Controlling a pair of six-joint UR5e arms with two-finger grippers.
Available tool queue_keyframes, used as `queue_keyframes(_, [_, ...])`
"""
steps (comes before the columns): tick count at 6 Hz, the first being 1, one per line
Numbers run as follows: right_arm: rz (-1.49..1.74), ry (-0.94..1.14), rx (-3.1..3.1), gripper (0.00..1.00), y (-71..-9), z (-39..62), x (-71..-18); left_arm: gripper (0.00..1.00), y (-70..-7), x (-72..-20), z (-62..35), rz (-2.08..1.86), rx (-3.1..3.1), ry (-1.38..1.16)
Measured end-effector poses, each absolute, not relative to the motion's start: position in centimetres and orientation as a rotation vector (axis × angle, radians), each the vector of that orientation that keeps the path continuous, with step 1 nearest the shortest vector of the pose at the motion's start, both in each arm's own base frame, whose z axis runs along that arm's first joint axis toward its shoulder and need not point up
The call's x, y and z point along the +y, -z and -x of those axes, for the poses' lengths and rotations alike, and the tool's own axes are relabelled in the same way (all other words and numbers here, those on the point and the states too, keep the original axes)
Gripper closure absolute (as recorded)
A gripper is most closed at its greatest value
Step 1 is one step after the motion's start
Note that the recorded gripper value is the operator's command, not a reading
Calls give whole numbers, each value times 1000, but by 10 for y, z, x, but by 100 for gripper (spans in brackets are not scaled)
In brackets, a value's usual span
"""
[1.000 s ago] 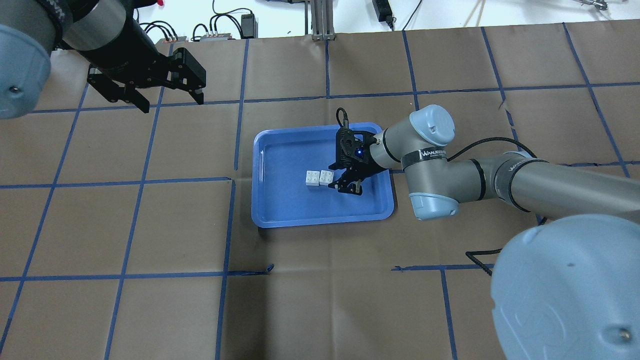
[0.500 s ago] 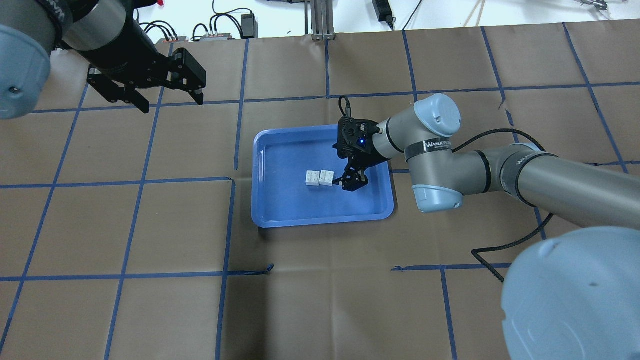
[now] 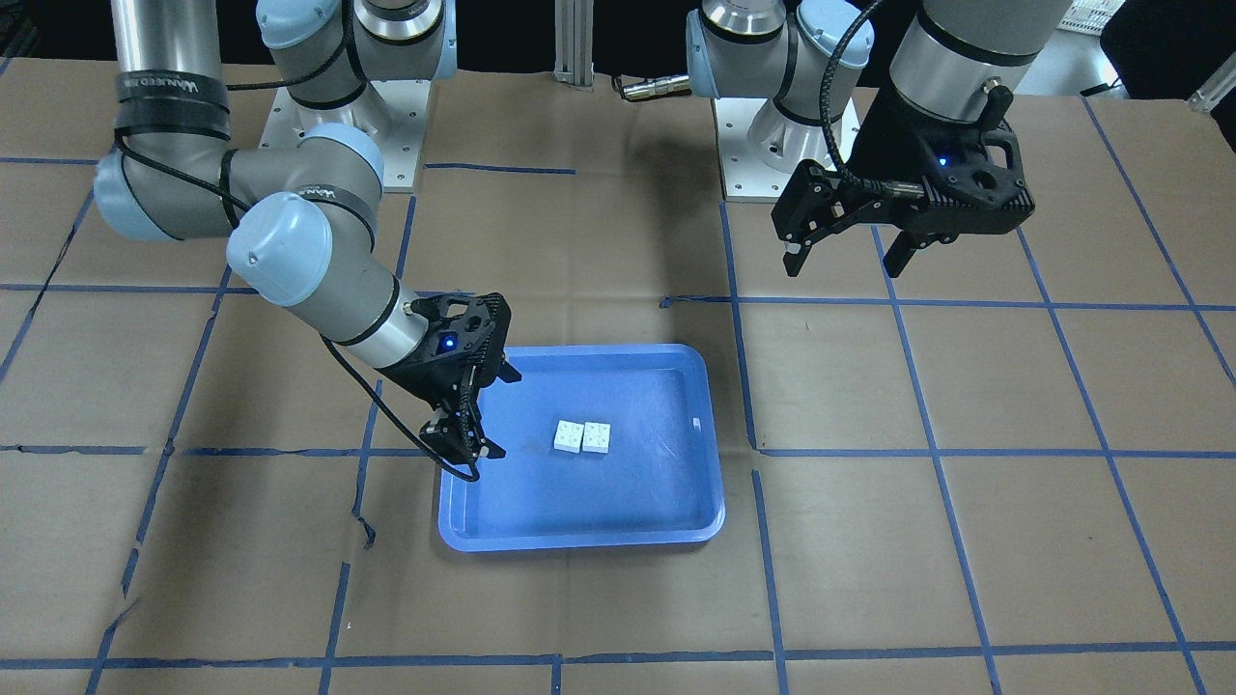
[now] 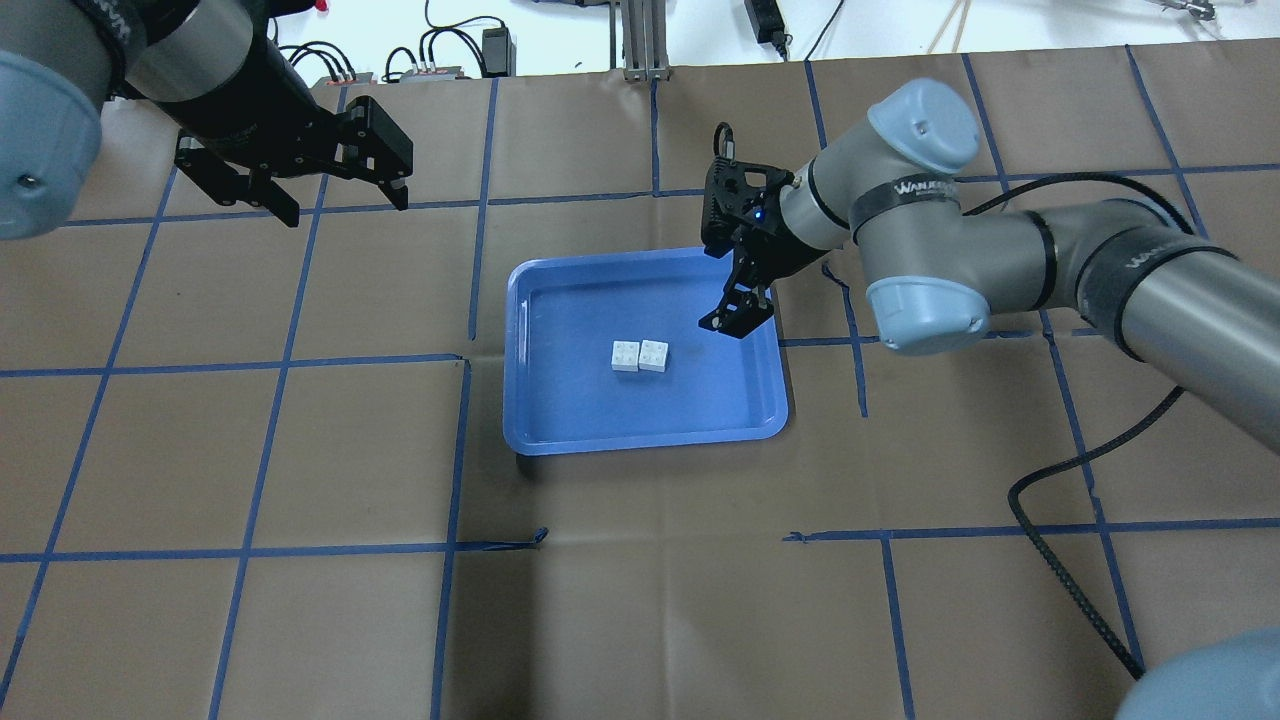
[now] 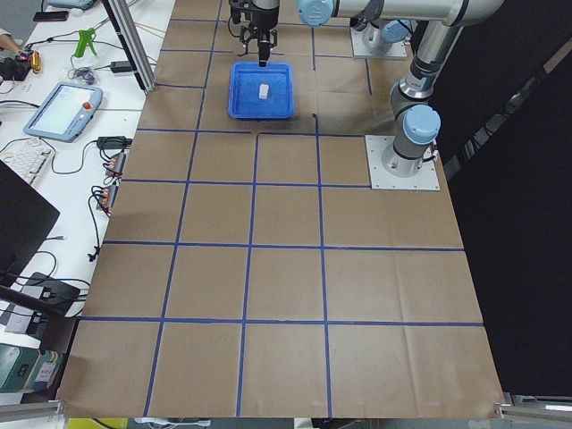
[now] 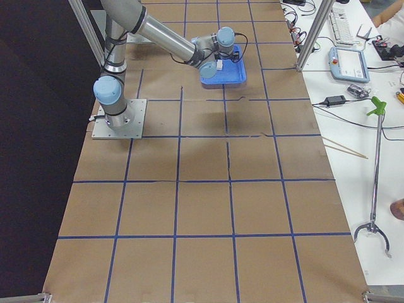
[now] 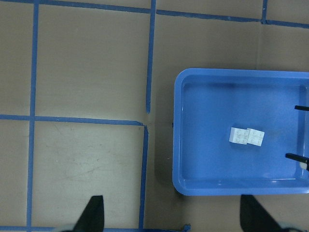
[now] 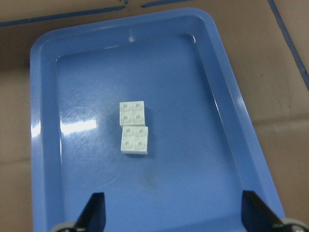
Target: Assemble white blocks and place on blue tray
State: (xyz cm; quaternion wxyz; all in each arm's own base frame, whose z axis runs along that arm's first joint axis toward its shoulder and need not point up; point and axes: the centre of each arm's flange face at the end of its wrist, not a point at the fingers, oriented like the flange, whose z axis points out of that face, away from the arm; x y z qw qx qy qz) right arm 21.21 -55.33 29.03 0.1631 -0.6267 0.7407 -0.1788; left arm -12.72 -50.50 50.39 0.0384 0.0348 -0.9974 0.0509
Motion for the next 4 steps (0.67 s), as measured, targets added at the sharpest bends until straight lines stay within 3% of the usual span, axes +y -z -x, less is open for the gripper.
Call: queue_keyframes(4, [1353,105,2576,0,-439,-109,-547,1,-503,-505,127,-110,-3059,-155])
